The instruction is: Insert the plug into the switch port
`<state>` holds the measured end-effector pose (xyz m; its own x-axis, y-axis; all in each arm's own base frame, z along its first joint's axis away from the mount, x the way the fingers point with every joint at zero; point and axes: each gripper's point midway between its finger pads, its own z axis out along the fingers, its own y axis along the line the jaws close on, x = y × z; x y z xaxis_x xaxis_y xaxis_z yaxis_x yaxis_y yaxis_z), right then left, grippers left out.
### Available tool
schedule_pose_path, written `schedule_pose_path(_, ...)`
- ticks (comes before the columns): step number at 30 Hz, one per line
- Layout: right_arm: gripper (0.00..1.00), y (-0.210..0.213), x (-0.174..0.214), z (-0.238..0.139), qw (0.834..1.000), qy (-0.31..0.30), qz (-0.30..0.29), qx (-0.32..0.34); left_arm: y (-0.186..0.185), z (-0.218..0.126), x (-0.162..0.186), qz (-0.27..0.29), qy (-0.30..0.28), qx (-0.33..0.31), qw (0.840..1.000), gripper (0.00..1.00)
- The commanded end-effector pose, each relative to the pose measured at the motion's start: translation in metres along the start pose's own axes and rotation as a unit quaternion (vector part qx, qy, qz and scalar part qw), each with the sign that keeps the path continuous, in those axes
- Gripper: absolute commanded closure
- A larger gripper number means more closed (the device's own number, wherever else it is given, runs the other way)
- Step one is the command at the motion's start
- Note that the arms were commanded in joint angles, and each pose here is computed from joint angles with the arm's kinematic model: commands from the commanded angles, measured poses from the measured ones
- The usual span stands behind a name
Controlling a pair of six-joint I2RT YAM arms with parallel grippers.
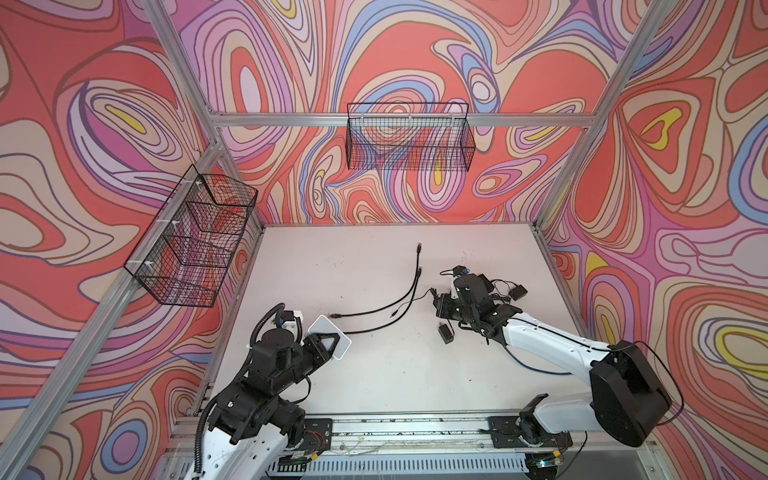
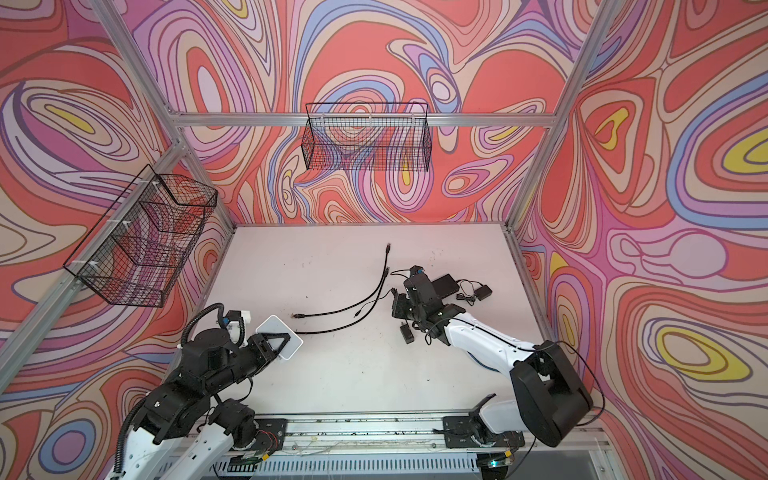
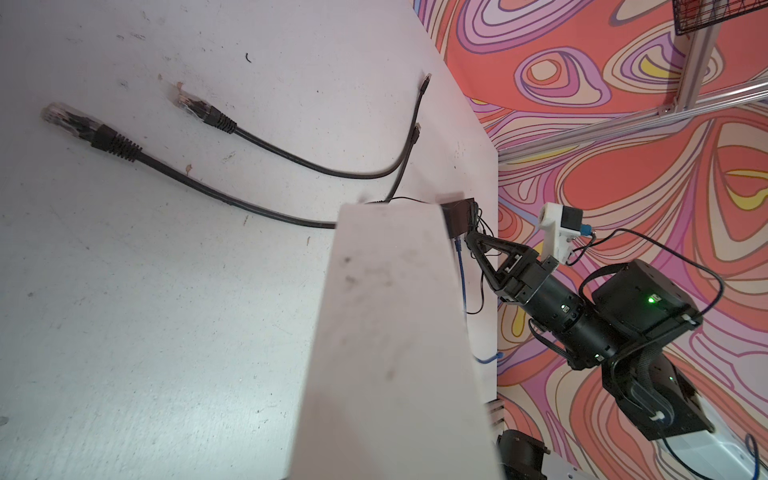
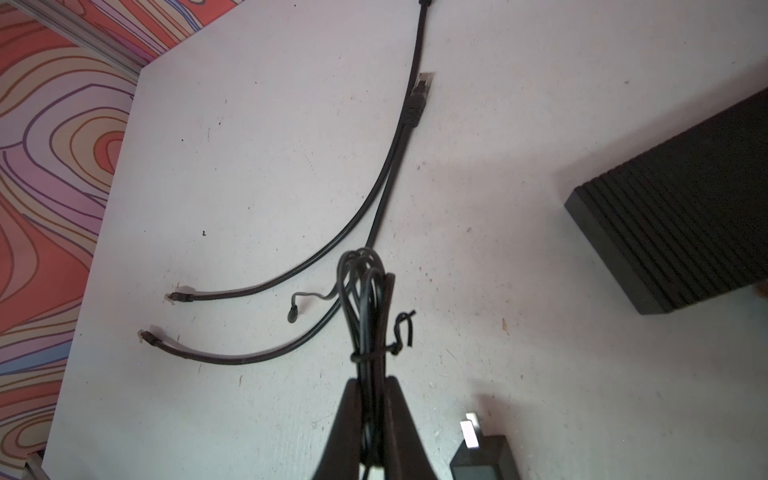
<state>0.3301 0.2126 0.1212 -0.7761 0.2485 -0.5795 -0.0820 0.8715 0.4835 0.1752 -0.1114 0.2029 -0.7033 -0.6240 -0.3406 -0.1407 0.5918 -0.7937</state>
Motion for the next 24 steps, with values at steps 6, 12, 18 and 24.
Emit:
schedule_pose_path(6,1.0,-0.02,0.0,0.003,0.998,-0.015,0.043,0.051,-0.006,0.004,-0.004,-0.004,-0.008,0.018,1.0,0.82)
schedule_pose_path(12,1.0,-0.045,0.024,0.001,0.995,0.008,0.058,0.085,-0.003,0.007,-0.003,-0.005,-0.007,0.016,1.0,0.82)
schedule_pose_path(18,1.0,-0.07,0.05,-0.006,0.992,0.016,0.07,0.108,-0.001,0.009,-0.003,-0.01,-0.007,0.016,1.0,0.82)
schedule_pose_path(24,0.77,-0.074,0.06,-0.013,0.993,0.019,0.062,0.098,-0.002,0.014,-0.003,-0.01,-0.005,0.019,1.0,0.82)
